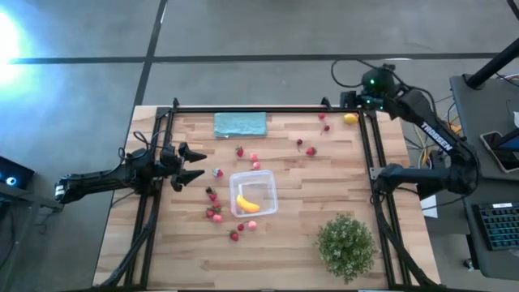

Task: Pick and placing Produce into tupperware
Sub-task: Put the yellow lemon into the transparent bin

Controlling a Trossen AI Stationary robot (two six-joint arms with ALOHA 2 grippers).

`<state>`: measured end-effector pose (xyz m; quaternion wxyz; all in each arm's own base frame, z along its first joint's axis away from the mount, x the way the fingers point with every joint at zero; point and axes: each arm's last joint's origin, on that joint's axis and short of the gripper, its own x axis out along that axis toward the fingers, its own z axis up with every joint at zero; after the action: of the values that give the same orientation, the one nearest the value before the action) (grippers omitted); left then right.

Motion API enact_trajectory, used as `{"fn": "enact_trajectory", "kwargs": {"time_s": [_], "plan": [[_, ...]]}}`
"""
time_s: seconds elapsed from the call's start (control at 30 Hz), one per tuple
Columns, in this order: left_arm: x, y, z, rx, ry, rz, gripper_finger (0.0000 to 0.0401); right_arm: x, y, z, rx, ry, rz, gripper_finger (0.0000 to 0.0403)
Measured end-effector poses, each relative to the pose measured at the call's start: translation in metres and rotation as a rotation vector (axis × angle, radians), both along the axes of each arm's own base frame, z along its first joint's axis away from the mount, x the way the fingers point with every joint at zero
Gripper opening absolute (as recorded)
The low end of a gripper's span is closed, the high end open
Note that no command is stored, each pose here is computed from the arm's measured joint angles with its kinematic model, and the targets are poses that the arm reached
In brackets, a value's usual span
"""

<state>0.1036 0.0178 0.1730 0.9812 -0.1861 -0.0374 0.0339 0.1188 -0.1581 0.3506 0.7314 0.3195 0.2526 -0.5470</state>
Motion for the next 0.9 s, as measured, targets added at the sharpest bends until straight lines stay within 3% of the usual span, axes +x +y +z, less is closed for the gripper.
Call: {"fn": "enact_trajectory", "kwargs": {"time_s": [0.37, 0.43, 0.57, 0.73, 0.9], "plan": [[0.000, 0.000, 0.000, 0.000, -0.001, 0.000, 0.0314, 0.021, -0.036, -0.049, 0.265, 0.180, -0.092, 0.0206], [0.000, 0.000, 0.000, 0.000, -0.001, 0.000, 0.0314, 0.028, -0.045, -0.056, 0.311, 0.164, -0.122, 0.0206], [0.000, 0.000, 0.000, 0.000, 0.000, 0.000, 0.0314, 0.041, -0.055, -0.067, 0.425, 0.128, -0.055, 0.0206], [0.000, 0.000, 0.000, 0.000, -0.002, 0.000, 0.0314, 0.056, -0.070, -0.068, 0.437, 0.123, -0.033, 0.0206], [0.000, 0.000, 0.000, 0.000, -0.001, 0.000, 0.0314, 0.076, -0.078, -0.047, 0.386, 0.195, 0.152, 0.0205]]}}
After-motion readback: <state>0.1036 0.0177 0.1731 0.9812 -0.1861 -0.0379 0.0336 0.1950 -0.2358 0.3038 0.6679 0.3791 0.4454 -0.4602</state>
